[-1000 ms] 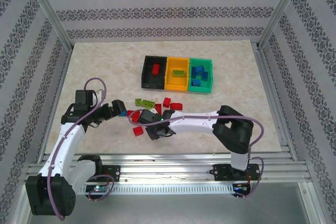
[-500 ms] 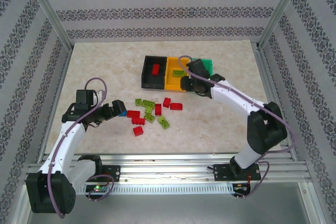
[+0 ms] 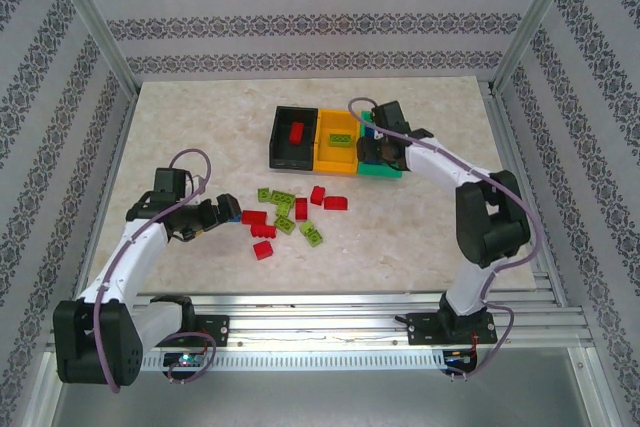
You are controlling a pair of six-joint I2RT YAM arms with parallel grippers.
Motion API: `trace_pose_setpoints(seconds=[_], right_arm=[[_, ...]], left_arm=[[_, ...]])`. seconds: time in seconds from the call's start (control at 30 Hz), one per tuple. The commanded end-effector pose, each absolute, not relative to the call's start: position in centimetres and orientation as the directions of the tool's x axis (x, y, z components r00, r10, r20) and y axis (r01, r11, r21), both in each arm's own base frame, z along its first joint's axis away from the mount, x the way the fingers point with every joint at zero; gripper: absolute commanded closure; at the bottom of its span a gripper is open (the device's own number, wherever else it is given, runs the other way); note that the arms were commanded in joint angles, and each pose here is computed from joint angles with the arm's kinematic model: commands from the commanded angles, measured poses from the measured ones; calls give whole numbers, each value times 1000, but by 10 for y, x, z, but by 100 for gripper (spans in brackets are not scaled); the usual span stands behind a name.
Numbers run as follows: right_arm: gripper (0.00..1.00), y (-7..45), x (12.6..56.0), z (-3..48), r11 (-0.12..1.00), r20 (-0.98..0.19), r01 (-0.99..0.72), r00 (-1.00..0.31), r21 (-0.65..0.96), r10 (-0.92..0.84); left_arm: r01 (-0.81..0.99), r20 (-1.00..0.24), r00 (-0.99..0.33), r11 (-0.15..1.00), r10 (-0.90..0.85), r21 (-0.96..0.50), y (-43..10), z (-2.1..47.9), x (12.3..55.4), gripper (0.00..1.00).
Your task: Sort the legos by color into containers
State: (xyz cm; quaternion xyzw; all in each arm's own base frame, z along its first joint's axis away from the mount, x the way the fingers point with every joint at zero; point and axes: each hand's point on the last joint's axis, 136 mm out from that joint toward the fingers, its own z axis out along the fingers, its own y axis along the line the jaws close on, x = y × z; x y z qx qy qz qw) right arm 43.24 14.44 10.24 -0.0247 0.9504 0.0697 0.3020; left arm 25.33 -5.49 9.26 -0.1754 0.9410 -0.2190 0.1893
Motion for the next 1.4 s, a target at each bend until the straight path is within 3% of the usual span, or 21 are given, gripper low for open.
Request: trace_pose_setpoints(seconds=[0.0,0.27,0.4,0.53,0.63,0.97,1.03,1.27,1.37], right_arm=[[38,147,421,116,970,-618,-106,-784,217,53],[38,191,384,87,886,-599,-185,-792,425,122],[38,211,366,78,870,-638,-250,-764,425,92],[38,221,361,91,825,-661,-278,-736,491,146],[38,218,361,95,840,-680,-279,-721,464,136],[38,218,357,99,836,-683,-278,-716,473,148],[38,218,358,97,838,-683,-279,-716,470,145],[38,216,359,96,850,-691,-279,-711,448,131],[38,215,360,94,854,-692,-276,-710,441,128]], left_arm=[[-291,-251,-867,847,-430,-446,-51,90,251,0],[-389,-224,-823,804,-523,-449,-48,100,259,0],[-384,-184,-848,816,-497,-431,-58,98,264,1],[-368,-113,-901,876,-419,-311,-59,82,263,5],[-385,-65,-910,892,-410,-235,-52,71,263,8],[-403,-48,-902,875,-430,-269,-64,51,283,9],[-397,-34,-907,880,-419,-260,-66,44,285,14],[-392,-28,-912,890,-409,-232,-65,32,299,16],[-380,-28,-918,895,-397,-233,-67,30,307,27]])
